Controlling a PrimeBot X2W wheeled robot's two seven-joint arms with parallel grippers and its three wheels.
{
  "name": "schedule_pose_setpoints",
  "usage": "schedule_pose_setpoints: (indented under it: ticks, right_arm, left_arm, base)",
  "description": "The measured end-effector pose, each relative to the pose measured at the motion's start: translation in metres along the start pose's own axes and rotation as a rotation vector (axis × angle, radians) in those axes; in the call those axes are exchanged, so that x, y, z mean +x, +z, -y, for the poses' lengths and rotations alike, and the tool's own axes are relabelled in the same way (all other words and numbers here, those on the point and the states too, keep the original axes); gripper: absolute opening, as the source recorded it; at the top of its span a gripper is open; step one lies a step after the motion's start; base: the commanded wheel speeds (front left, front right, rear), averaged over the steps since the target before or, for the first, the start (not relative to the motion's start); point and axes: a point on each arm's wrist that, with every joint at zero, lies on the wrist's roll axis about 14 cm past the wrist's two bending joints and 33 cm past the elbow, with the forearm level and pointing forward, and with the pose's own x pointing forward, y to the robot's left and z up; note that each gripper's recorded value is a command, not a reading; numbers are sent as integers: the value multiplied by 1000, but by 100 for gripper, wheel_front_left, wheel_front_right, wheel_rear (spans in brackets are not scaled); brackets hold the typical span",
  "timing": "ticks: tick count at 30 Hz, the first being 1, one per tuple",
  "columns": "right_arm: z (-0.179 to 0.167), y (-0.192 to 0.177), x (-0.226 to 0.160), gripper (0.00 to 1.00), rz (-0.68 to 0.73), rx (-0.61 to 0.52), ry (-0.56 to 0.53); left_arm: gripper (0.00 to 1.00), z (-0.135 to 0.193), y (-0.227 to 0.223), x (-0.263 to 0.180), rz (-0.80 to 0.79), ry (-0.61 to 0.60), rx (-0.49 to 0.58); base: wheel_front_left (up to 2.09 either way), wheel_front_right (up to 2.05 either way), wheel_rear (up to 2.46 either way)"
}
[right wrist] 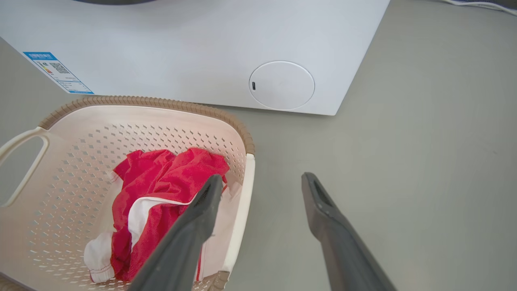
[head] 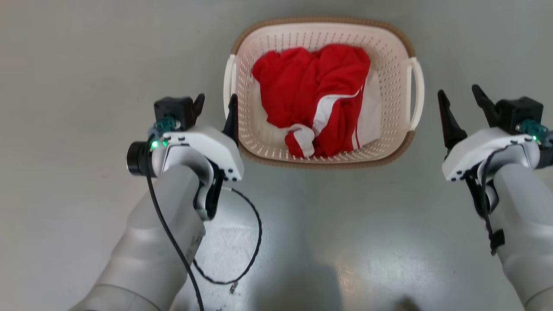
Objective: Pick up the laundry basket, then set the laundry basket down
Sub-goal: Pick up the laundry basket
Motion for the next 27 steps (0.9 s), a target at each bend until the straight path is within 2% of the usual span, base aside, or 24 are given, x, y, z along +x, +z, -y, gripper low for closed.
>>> schedule_pose_setpoints:
  ticks: [7, 27]
  right_arm:
    - [-6, -17, 19, 100, -51, 5, 20]
    - [-17, -58, 53, 100, -132, 27, 57]
  left_arm:
    - [100, 3, -16, 20, -53, -8, -14]
    - [100, -10, -50, 56, -144, 12, 64]
  base:
    - [0, 0, 0]
    - [0, 0, 0]
